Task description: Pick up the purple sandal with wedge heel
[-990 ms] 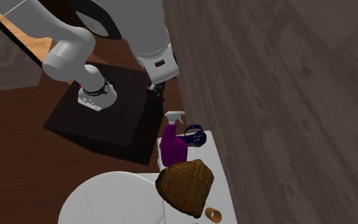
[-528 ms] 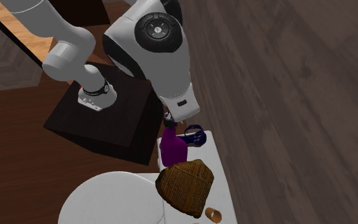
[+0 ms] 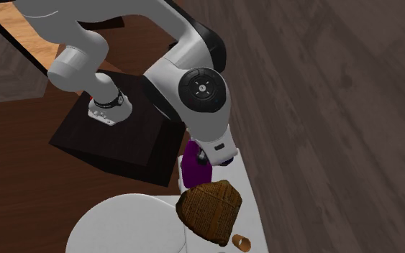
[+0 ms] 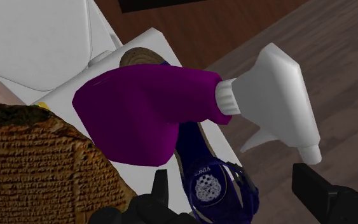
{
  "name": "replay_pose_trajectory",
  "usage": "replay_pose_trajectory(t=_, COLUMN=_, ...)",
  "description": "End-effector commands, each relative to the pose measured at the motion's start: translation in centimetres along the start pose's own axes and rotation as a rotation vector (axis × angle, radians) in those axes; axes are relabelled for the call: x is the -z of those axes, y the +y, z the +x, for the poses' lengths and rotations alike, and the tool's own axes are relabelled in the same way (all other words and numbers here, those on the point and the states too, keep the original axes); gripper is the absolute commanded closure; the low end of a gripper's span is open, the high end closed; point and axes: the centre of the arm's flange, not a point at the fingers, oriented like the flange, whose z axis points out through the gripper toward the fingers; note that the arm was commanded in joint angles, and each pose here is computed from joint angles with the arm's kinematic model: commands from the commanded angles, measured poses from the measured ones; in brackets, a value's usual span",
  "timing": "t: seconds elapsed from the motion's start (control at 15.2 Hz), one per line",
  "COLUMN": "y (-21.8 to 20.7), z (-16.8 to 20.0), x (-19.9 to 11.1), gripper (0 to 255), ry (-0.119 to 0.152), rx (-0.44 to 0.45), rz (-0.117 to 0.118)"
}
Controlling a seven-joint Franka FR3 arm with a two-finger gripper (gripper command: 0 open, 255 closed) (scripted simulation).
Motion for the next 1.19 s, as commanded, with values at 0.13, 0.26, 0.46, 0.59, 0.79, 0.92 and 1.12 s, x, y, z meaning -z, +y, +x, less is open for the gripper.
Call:
replay_pose_trajectory(t=0.13, y=0.5, z=0.0, x=-2.5, gripper=0, ry=0.000, rx=0.000, rz=0.000)
replay_pose_trajectory(t=0.26, y=0.5, z=0.0, x=-2.5, gripper=0, ry=0.000, rx=0.000, rz=0.000)
replay_pose_trajectory(t=0.46, y=0.5, z=0.0, x=-2.6, gripper=255, ry=0.000, rx=0.000, rz=0.000)
replay_pose_trajectory(t=0.59, y=0.5, z=0.0, x=-2.6, gripper=255, ry=0.000, rx=0.000, rz=0.000)
replay_pose_trajectory(t=0.79, y=0.5, z=-0.1, x=-2.6, gripper=255, ry=0.000, rx=0.000, rz=0.000)
replay_pose_trajectory(t=0.92, y=0.5, z=0.0, x=-2.5, gripper=255, ry=0.000, rx=0.000, rz=0.000)
replay_pose_trajectory(t=1.12, y=0.2, z=0.1, x=-0.9, gripper=255, ry=0.000, rx=0.000, rz=0.000)
